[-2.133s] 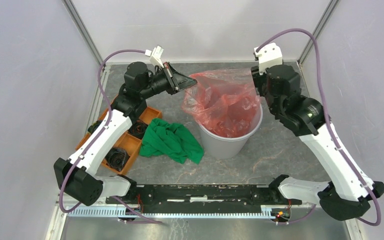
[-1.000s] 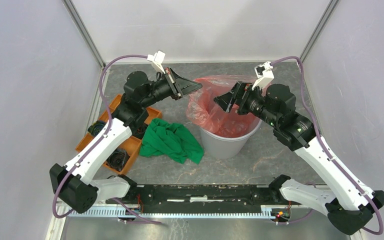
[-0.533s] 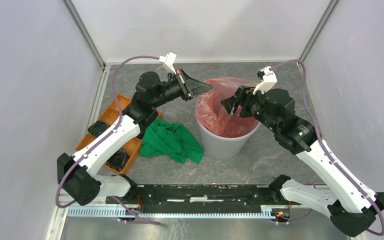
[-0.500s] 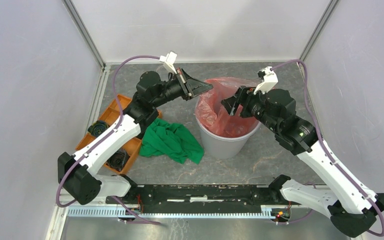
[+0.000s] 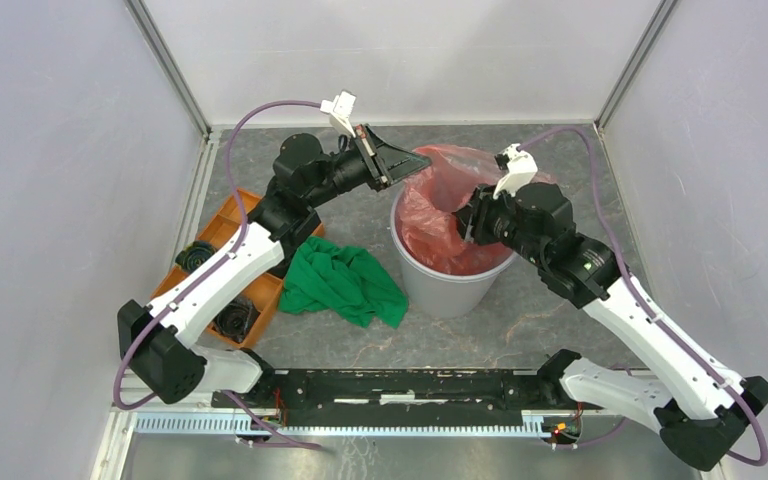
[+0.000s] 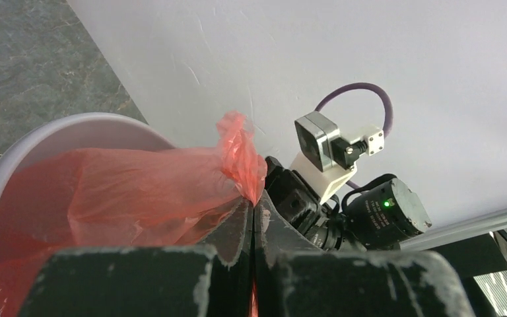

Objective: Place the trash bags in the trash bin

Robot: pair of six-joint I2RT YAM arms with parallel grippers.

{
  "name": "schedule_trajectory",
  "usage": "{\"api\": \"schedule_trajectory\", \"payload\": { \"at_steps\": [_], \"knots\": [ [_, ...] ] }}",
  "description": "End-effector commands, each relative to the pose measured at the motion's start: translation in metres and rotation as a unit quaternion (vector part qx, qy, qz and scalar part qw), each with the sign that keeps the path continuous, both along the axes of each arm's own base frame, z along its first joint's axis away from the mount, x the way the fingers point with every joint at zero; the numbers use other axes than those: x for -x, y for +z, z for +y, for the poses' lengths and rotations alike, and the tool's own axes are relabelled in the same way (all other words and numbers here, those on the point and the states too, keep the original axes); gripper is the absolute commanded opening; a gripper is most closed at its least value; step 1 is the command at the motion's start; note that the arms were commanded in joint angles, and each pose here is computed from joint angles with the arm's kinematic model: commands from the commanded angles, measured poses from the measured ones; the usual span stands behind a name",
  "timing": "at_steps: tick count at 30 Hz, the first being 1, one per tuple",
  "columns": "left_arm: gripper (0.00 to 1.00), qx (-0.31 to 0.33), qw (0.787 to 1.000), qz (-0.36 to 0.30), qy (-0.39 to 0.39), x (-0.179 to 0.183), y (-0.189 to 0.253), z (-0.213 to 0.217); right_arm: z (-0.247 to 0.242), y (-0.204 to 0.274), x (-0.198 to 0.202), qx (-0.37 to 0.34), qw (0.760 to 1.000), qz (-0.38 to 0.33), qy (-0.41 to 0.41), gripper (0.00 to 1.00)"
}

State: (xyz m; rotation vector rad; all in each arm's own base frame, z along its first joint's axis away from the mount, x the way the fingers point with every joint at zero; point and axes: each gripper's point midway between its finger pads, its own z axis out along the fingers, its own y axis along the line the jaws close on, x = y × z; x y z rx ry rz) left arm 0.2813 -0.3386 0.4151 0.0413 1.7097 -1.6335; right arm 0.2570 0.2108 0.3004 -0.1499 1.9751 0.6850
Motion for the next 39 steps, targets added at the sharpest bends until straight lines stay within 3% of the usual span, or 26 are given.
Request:
{"api": "schedule_trajectory", "payload": {
  "at_steps": [1,3,5,9,21,31,39],
  "knots": [
    [0.02,-0.003,1.000,-0.017,0.011,-0.005,0.011,0.000,-0.023,0.044,0.002,0.002,0.996,-0.080,-0.029,0.23],
    [0.02,-0.015,1.000,-0.017,0.018,-0.007,0.006,0.003,-0.036,0.047,0.007,0.019,0.994,-0.103,-0.036,0.04],
    [0.02,-0.027,0.999,-0.021,0.025,-0.008,0.005,0.009,-0.048,0.043,0.014,0.037,0.992,-0.114,-0.040,0.00],
    [0.02,-0.066,0.996,-0.035,0.050,-0.002,0.001,0.025,-0.058,0.041,0.031,0.047,0.991,-0.123,-0.023,0.00],
    [0.02,-0.116,0.990,0.032,0.069,0.039,-0.071,0.063,-0.048,0.014,0.081,0.018,0.989,-0.118,0.082,0.04],
    [0.04,-0.119,0.989,0.073,0.043,0.060,-0.104,0.067,-0.045,-0.001,0.101,0.005,0.989,-0.093,0.119,0.15],
    [0.09,-0.117,0.989,0.090,0.026,0.072,-0.114,0.069,-0.050,-0.008,0.110,-0.002,0.989,-0.086,0.120,0.14]
  ]
}}
